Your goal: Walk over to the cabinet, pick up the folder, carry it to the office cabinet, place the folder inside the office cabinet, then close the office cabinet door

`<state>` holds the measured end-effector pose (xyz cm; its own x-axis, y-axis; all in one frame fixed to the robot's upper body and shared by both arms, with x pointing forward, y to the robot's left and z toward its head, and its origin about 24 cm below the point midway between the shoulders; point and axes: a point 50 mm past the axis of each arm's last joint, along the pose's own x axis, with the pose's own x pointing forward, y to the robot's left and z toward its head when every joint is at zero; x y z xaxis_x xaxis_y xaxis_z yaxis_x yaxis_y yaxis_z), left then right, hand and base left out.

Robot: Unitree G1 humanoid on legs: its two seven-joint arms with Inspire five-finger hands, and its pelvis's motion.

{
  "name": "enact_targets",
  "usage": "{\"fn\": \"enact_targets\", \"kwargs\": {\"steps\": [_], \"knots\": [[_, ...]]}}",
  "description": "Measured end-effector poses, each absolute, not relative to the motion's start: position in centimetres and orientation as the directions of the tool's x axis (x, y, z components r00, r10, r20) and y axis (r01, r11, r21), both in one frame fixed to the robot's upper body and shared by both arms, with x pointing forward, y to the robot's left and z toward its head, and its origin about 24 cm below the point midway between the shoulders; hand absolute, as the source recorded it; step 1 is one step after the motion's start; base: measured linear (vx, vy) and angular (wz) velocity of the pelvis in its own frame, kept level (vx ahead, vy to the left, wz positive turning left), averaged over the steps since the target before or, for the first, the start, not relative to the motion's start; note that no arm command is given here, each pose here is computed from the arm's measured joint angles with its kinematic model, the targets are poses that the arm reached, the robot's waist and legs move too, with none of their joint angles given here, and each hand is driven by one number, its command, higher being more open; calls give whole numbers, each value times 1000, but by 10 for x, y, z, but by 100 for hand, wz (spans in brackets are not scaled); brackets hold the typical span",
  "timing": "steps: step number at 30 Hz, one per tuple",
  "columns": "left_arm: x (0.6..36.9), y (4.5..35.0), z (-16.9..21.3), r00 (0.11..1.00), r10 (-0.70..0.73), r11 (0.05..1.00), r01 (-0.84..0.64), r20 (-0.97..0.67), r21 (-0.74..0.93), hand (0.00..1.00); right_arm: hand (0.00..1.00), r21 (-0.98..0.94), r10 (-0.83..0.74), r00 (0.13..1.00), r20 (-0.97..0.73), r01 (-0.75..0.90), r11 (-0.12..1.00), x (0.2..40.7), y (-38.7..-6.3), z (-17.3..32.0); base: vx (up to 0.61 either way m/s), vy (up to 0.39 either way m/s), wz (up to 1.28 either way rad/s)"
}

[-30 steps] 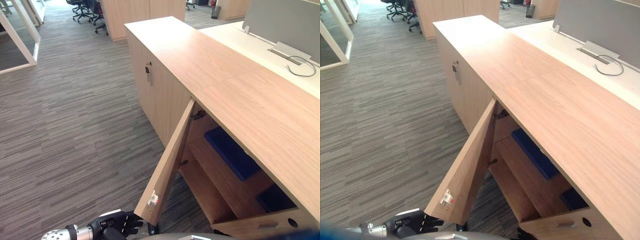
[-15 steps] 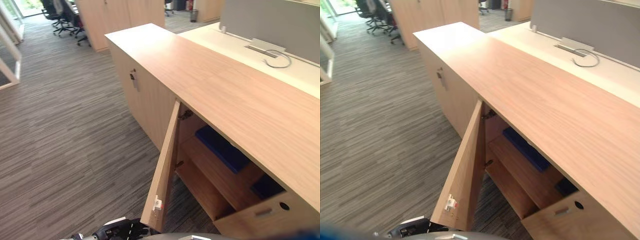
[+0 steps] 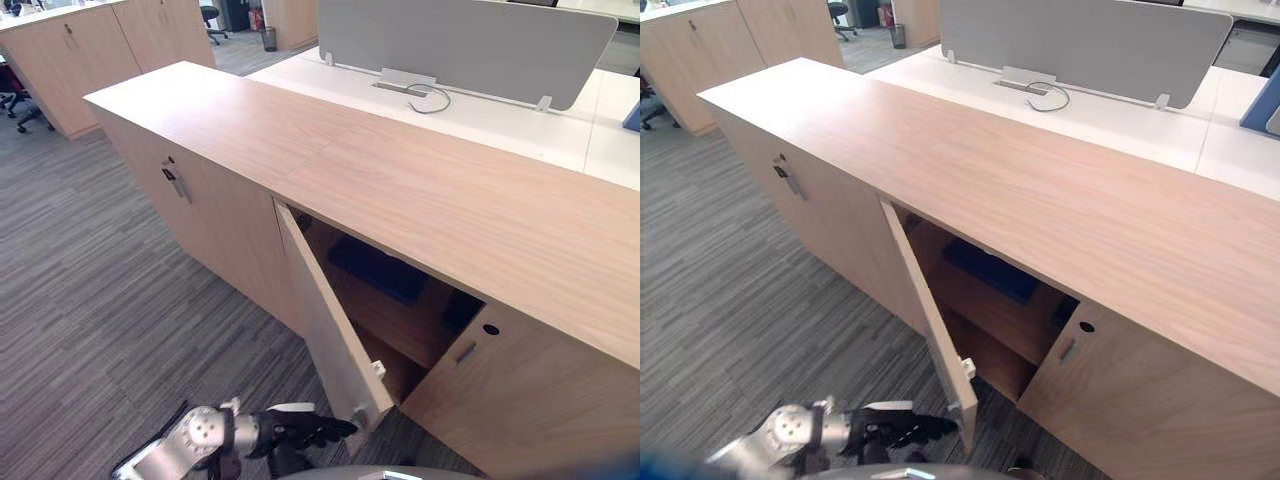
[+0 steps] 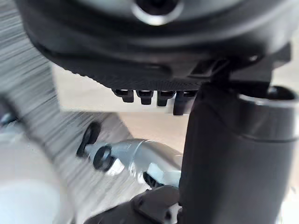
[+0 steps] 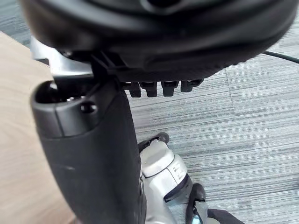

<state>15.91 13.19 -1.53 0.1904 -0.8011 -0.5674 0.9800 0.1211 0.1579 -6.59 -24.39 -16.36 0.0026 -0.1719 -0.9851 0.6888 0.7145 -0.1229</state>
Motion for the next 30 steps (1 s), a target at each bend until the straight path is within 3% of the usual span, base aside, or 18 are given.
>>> {"fn": "enact_targets", "kwargs": {"steps": [2,6,9,18,23,27,30], "knots": [[170,105,-6,195,-830,30,951,-523,307,100,100,-109,-169,23,-985,679,726,-58,-243,-165,33,-18,1],[184,56,-18,290,-843,90,906,-453,414,100,100,-92,-171,48,-984,688,720,-48,-238,-167,34,-29,-10],[197,43,-14,357,-842,151,876,-405,458,100,100,-87,-186,73,-980,683,726,-36,-243,-167,49,-46,-62],[227,77,-22,538,-727,308,811,-426,498,100,100,-100,-192,45,-980,727,680,-38,-245,-167,83,-126,-67],[197,99,-46,571,-671,421,819,-474,391,100,100,-124,-224,47,-973,716,687,-33,-254,-166,124,-176,-50],[173,111,-62,656,-580,601,745,-483,290,100,100,-123,-261,119,-958,649,751,-8,-262,-164,24,-54,-77],[157,113,-69,688,-535,676,697,-490,241,100,100,-98,-261,164,-951,641,761,7,-260,-164,31,120,-91]]}}
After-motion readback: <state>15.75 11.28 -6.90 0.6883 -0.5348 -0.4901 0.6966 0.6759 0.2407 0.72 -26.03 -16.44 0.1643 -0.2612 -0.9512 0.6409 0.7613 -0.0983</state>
